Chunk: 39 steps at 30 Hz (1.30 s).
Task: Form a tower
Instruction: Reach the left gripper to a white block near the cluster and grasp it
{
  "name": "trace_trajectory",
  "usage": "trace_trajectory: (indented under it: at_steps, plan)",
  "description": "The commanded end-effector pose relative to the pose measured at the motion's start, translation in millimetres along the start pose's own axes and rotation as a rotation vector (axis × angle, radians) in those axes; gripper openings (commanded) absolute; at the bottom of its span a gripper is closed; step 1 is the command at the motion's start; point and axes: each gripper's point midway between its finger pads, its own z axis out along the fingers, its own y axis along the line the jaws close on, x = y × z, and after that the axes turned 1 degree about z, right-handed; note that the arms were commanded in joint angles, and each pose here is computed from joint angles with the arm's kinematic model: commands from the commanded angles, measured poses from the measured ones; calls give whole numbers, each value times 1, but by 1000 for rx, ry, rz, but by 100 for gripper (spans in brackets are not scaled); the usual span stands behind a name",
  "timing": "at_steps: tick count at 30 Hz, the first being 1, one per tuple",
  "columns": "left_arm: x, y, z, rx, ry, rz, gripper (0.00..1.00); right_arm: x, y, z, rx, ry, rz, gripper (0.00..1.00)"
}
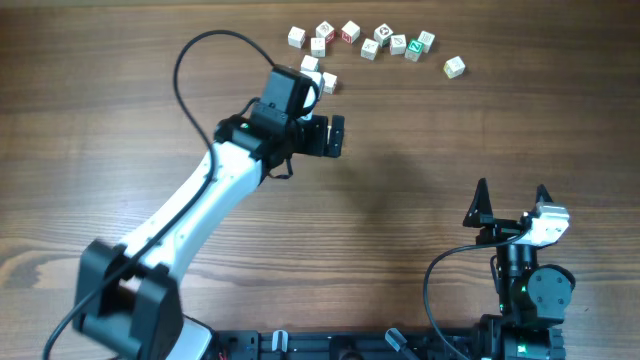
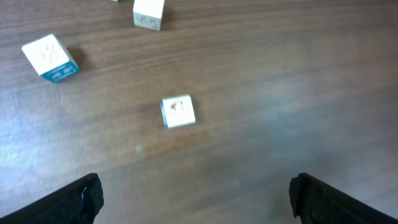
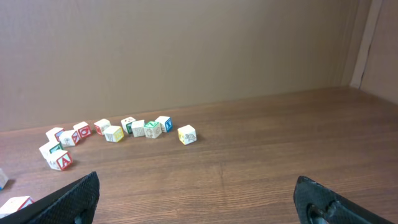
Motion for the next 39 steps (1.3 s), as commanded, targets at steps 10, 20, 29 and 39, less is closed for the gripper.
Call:
trace_trajectory:
  at_steps: [10, 20, 29, 39]
  plan:
    - [6, 29, 92, -119, 4, -120, 87, -2, -1, 0, 6, -10, -15, 100]
    - [44, 15, 139, -117, 85, -171, 51, -2, -1, 0, 6, -10, -15, 100]
    - [14, -1, 120, -177, 74, -112, 19, -2, -1, 0, 6, -10, -15, 100]
    - [48, -15, 109, -231, 210, -47, 20, -2, -1, 0, 6, -10, -15, 100]
